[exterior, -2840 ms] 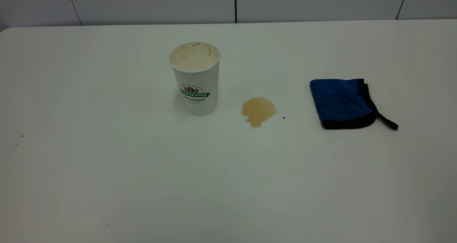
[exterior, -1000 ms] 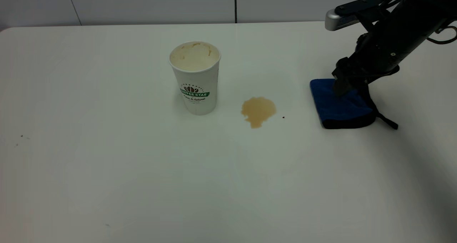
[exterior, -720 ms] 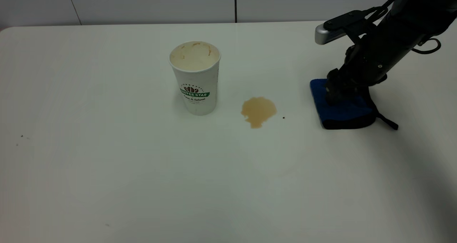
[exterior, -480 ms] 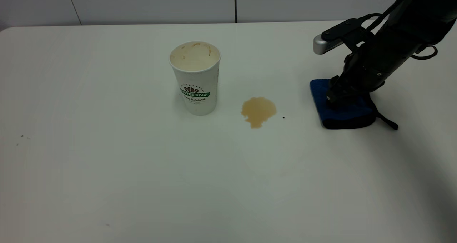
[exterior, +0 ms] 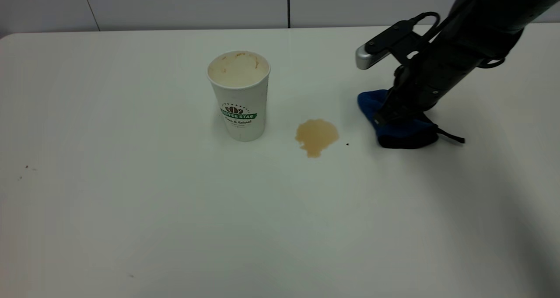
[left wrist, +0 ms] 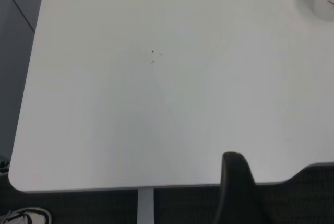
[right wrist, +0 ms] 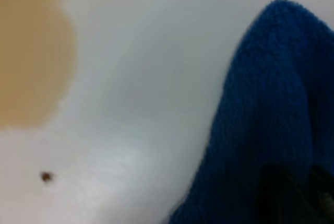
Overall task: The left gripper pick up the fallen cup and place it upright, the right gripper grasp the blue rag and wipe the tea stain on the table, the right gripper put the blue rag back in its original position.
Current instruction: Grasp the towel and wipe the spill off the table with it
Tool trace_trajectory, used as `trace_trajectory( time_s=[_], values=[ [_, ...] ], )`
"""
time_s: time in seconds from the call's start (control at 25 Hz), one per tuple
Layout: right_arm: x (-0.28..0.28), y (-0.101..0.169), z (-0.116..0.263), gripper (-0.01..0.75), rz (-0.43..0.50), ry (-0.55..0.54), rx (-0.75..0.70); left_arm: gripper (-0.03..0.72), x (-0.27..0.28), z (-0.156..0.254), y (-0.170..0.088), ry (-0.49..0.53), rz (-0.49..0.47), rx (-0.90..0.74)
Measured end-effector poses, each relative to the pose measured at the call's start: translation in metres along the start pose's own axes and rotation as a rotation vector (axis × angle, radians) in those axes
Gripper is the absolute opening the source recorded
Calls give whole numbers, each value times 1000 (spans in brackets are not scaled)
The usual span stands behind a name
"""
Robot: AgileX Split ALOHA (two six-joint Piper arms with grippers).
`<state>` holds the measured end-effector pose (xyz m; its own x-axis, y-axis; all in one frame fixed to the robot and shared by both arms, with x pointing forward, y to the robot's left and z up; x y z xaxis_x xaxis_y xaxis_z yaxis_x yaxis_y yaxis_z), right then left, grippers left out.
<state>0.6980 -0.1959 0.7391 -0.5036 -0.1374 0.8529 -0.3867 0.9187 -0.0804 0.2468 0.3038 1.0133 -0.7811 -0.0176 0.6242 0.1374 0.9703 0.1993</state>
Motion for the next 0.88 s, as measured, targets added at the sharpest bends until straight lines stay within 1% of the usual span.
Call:
trace_trajectory(
  time_s=[0.2,0.4,0.52,0.64,0.76,0.88],
  values=[
    [-2,45,-23,55,-59,-41,56,474,0,0,0,0,0,0],
    [1,87,-32,55,-132,-40,83,474,0,0,0,0,0,0],
    [4,108,-26,55,-195,11,105,474,0,0,0,0,0,0],
    [7,123,-14,55,-281,106,126,474,0,0,0,0,0,0],
    [11,130,-3,55,-346,194,158,474,0,0,0,0,0,0],
    [14,130,4,55,-366,250,229,474,0,0,0,0,0,0]
  ],
)
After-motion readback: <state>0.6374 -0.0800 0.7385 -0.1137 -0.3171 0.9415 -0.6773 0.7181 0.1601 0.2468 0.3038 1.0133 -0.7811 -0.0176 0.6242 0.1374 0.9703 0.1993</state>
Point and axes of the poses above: a point on each arm's last joint axis where the gripper is mounted, x pointing back along that axis away from the gripper, y along the wrist's bending axis when the last joint is at zero, z = x × y, the point moved 3 cm from there along -x, pointing out along that axis toward the gripper, and after that the axes turned 11 degrees about -x, right-handed, at the moved point
